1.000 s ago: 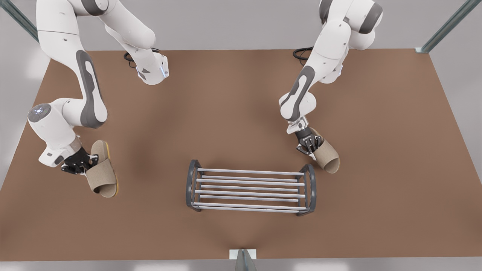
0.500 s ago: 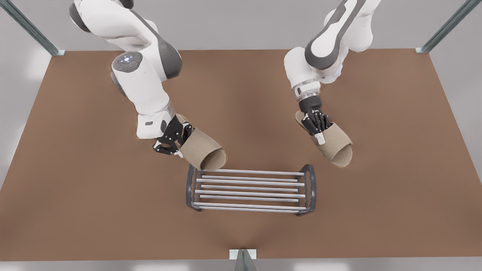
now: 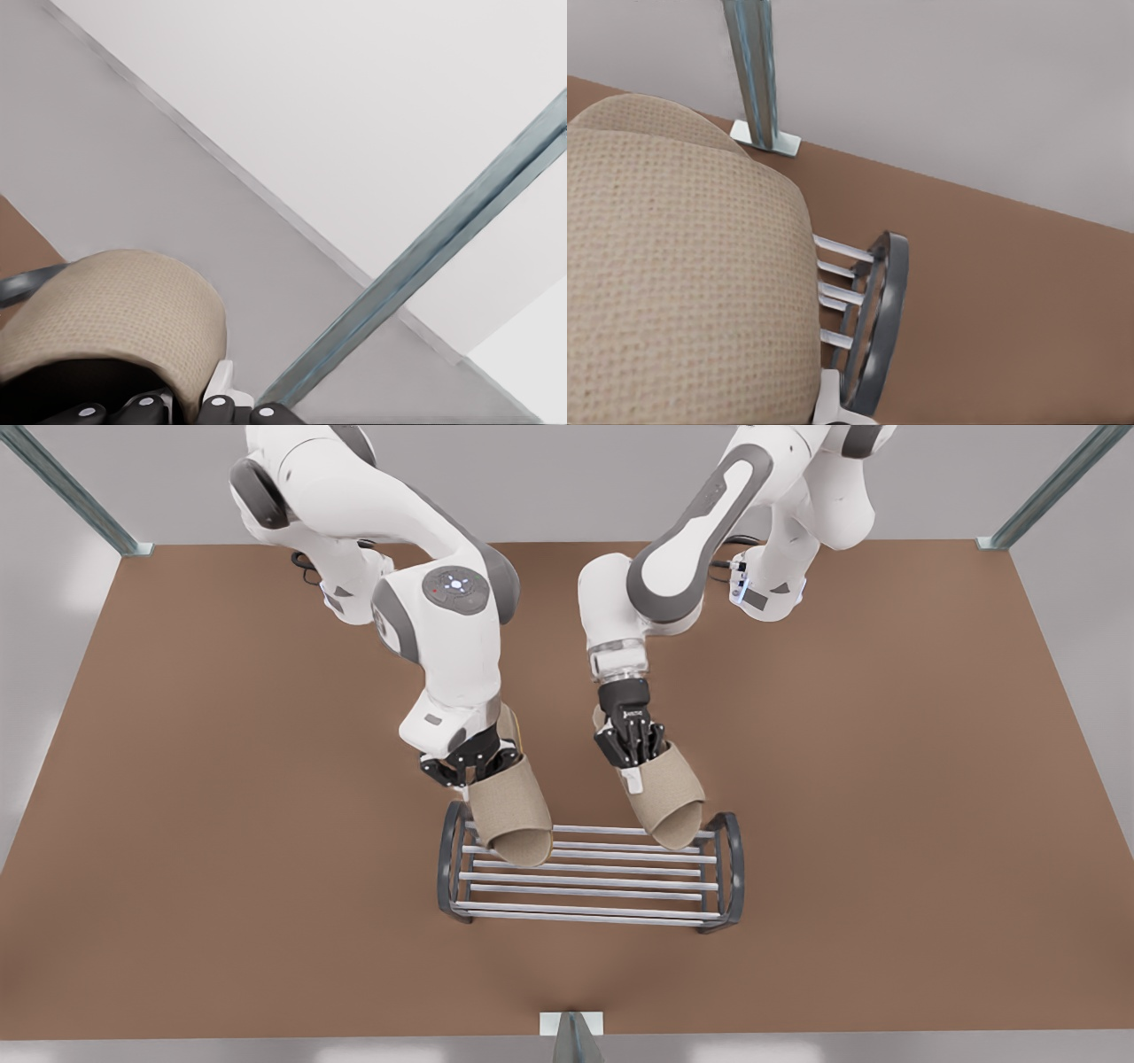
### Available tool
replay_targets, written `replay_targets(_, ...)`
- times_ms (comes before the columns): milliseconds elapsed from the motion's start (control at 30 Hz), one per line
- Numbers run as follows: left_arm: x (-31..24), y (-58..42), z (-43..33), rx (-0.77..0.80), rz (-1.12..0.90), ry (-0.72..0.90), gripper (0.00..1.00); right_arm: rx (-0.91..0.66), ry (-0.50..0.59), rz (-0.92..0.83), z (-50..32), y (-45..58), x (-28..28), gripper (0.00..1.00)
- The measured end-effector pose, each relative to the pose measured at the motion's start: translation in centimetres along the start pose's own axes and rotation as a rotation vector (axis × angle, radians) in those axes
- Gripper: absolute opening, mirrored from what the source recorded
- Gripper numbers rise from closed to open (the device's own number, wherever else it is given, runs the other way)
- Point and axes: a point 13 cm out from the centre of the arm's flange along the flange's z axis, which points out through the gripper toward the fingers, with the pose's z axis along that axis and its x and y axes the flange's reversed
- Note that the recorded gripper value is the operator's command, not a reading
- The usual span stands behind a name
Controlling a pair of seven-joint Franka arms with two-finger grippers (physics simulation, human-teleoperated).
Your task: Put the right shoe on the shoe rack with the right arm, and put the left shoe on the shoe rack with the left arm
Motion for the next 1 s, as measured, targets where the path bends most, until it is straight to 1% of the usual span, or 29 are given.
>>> replay_targets(133,1.8,-0.1,2.5,-0.021,0.013,-0.004,0.21,0.062,-0.018,0.092,2.0,3.0,0.2,0.21)
replay_targets(400,2.7,2.7,5.8,-0.088,0.017,0.010,0.21,0.103,-0.019,0.285,4.0,2.6,0.4,0.21)
replay_targets(700,5.5,4.5,9.6,-0.125,0.004,0.055,0.21,0.137,-0.012,0.383,7.9,5.9,2.3,0.21)
replay_targets(900,6.0,6.5,12.0,-0.153,-0.011,0.083,0.21,0.146,-0.030,0.492,9.2,2.8,0.8,0.21)
replay_targets(1000,6.6,7.9,13.2,-0.168,-0.012,0.099,0.21,0.130,-0.035,0.515,9.3,3.7,0.9,0.21)
